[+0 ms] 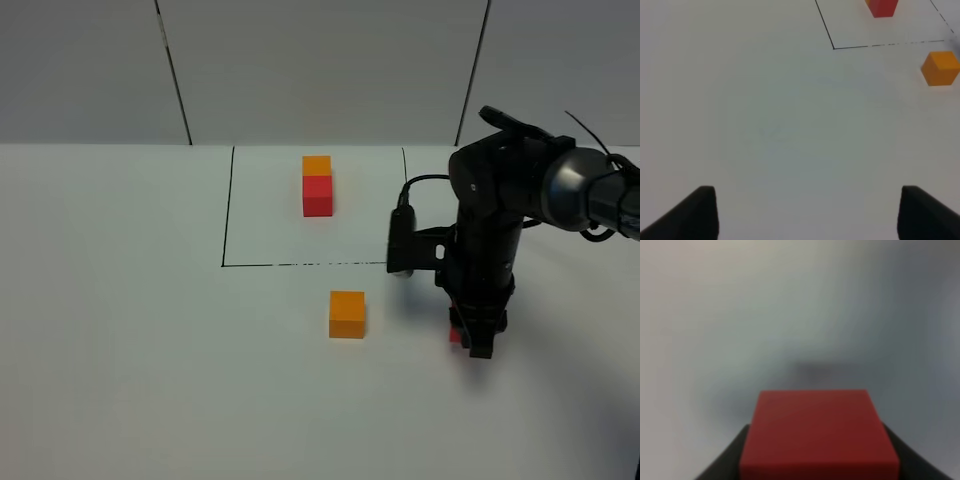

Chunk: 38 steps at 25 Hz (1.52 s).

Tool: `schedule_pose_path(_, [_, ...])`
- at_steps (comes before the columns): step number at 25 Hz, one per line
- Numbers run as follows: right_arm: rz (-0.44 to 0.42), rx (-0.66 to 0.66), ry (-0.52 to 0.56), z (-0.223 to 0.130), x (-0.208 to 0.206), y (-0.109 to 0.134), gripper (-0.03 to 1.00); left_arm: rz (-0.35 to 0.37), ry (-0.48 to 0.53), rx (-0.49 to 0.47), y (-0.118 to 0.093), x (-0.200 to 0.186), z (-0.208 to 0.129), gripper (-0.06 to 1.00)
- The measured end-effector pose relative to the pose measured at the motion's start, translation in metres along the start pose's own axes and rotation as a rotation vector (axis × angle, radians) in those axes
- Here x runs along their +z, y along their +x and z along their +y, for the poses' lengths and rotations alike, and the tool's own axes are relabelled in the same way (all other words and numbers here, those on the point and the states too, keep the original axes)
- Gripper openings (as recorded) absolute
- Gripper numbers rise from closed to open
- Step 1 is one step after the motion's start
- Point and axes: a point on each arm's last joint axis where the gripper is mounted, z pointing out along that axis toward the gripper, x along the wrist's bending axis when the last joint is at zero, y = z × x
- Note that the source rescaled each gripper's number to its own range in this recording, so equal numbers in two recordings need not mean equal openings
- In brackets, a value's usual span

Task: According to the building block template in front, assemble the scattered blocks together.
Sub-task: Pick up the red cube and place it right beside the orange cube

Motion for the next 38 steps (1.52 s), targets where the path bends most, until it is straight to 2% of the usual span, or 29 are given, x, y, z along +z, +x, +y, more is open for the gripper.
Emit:
schedule_pose_path(9, [-0.03,-0.112,-0.026,0.031,0.015,-0.009,0.02,0.0,0.0,0.0,0.0,0.0,0.0,0.92])
schedule_pose_path(22, [-0.017,-0.088,-0.107,0.045,0.028,-0.012,0.01,0.0,0.0,0.0,0.0,0.0,0.0,0.92])
schedule_pose_path(27, [-0.044,-0.105,-0.138,0.056,0.026,-0.008,0.01,0.0,0.0,0.0,0.0,0.0,0.0,0.92])
schedule_pose_path(38, [-0.071,-0.082,-0.132,0.057,0.026,-0.009,0.01,0.0,0.0,0.0,0.0,0.0,0.0,0.92])
